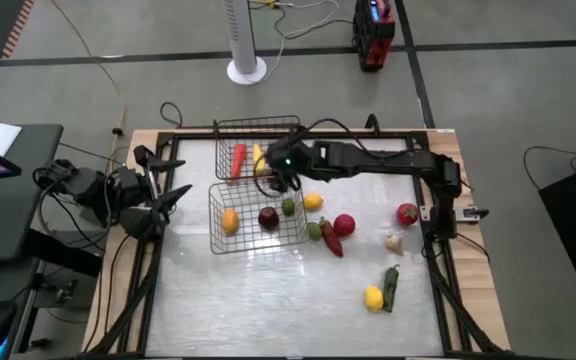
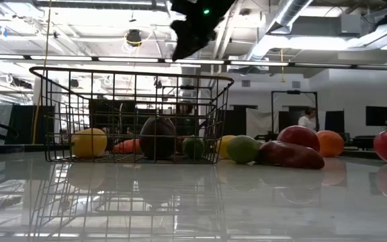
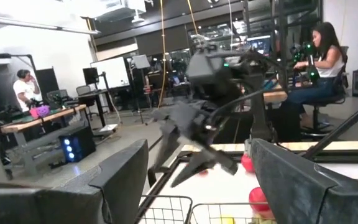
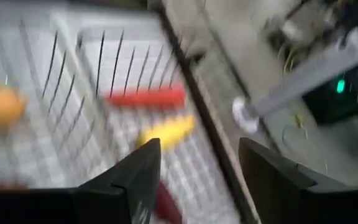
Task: Sort produce into baskets
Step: Put the green lime into the brown wire basket
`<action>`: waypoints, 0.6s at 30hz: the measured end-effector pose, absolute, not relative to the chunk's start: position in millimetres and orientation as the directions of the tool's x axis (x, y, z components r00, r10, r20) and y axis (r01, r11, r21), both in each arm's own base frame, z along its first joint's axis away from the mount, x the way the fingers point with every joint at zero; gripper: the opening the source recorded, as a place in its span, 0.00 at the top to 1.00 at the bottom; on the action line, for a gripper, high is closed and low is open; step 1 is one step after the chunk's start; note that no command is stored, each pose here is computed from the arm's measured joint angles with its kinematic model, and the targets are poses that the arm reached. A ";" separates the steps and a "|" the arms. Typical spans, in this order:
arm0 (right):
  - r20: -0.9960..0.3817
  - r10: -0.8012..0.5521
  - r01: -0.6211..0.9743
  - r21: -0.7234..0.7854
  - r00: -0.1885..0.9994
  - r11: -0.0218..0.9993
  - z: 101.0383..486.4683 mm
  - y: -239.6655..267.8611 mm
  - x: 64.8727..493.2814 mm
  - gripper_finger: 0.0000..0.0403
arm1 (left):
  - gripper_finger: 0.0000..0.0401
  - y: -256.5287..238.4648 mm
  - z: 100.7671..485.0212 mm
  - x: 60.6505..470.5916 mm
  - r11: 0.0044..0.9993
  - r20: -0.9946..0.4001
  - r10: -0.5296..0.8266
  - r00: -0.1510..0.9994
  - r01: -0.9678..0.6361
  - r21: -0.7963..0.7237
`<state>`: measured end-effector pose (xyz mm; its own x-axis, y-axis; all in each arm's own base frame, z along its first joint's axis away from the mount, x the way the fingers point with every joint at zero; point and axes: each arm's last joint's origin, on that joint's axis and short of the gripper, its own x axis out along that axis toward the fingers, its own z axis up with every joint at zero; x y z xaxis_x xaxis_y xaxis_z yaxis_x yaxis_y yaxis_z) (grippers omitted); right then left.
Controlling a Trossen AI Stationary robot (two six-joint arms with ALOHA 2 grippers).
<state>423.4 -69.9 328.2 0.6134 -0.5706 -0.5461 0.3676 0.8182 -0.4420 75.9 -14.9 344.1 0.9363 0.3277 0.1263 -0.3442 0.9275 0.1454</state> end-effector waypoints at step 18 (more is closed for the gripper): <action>-0.830 -0.542 0.496 -0.418 0.131 0.761 279.8 -12.2 326.9 0.37 | 0.32 -15.3 338.7 76.7 0.940 0.084 0.324 0.942 -0.330 0.085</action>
<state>326.9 -12.2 279.8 0.1312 -0.5415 -0.8304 0.4956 0.7612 -0.4182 76.7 -15.3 338.7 0.9424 0.3237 0.0837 -0.3304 0.9400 0.0846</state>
